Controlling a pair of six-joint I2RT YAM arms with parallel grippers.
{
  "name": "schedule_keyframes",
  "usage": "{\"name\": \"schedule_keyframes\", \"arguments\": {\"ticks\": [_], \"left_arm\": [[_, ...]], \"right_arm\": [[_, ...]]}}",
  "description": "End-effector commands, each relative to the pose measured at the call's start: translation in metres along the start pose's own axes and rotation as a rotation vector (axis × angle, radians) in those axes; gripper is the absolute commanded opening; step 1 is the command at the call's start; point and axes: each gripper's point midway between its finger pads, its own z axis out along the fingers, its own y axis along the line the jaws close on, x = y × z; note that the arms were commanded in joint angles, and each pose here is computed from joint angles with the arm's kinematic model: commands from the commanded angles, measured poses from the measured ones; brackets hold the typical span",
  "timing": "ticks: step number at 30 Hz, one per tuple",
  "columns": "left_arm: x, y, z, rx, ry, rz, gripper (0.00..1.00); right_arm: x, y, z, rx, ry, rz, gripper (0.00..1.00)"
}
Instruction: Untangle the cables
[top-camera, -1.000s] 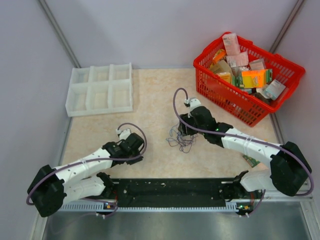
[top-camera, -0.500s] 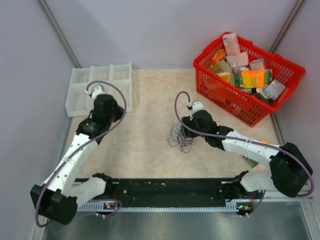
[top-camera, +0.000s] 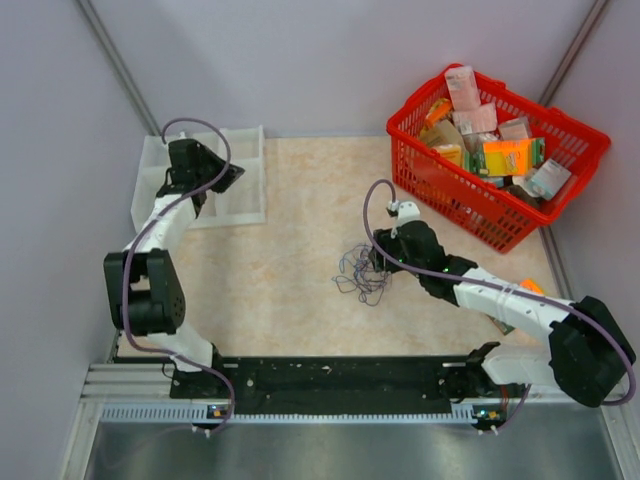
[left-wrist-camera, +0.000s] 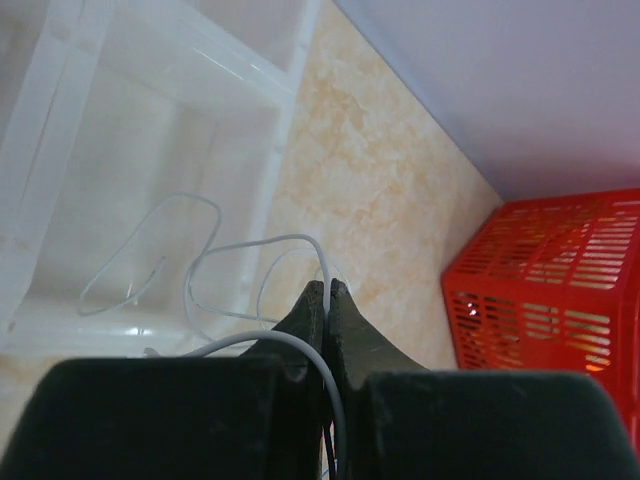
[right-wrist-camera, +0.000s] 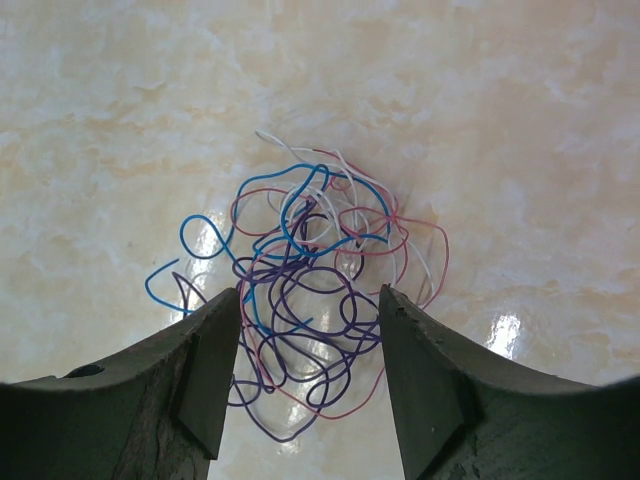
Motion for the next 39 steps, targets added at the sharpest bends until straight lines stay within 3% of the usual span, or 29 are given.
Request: {"name": "schedule_keyframes", "arguments": {"ticks": [1, 8, 12, 16, 21, 25, 30, 31, 35, 39], "left_arm": [[-0.033, -0.024, 0.030, 0.244, -0.001, -0.192, 0.00], [-0.052, 0.022, 0.072, 0.044, -0.062, -0.097, 0.00], [-0.053, 0.065, 0.075, -0.157, -0.085, -0.025, 0.00], [-0.036, 0.088, 0.085, -0.276, -0.053, 0.031, 0.00], [-0.003, 0.081, 0.102, -0.275, 0.023, 0.036, 0.00], [0.005, 0.063, 0.109, -0.349, -0.032, 0.167, 0.00], [0.014, 0.071, 0.124, -0.408, -0.006, 0.147, 0.00], [0.014, 0.071, 0.124, -0.427, 0.019, 0.152, 0.01], [0.005, 0.068, 0.113, -0.444, 0.016, 0.156, 0.34], [-0.002, 0.059, 0.100, -0.410, -0.016, 0.168, 0.51]], "right_arm": [[-0.015, 0.003, -0.003, -0.022, -0.068, 0.036, 0.57], [-0.013, 0.002, -0.001, -0.027, -0.067, 0.038, 0.57], [-0.013, 0.003, -0.001, -0.034, -0.066, 0.042, 0.57], [-0.010, 0.006, 0.001, -0.046, -0.060, 0.047, 0.57], [-0.007, 0.006, 0.003, -0.053, -0.056, 0.047, 0.57], [-0.005, 0.006, 0.005, -0.050, -0.047, 0.045, 0.57], [-0.002, 0.006, 0.009, -0.052, -0.039, 0.042, 0.57], [-0.002, 0.007, 0.009, -0.055, -0.038, 0.042, 0.57], [-0.002, 0.006, 0.010, -0.054, -0.039, 0.045, 0.57], [-0.004, 0.008, 0.007, -0.066, -0.045, 0.044, 0.57]]}}
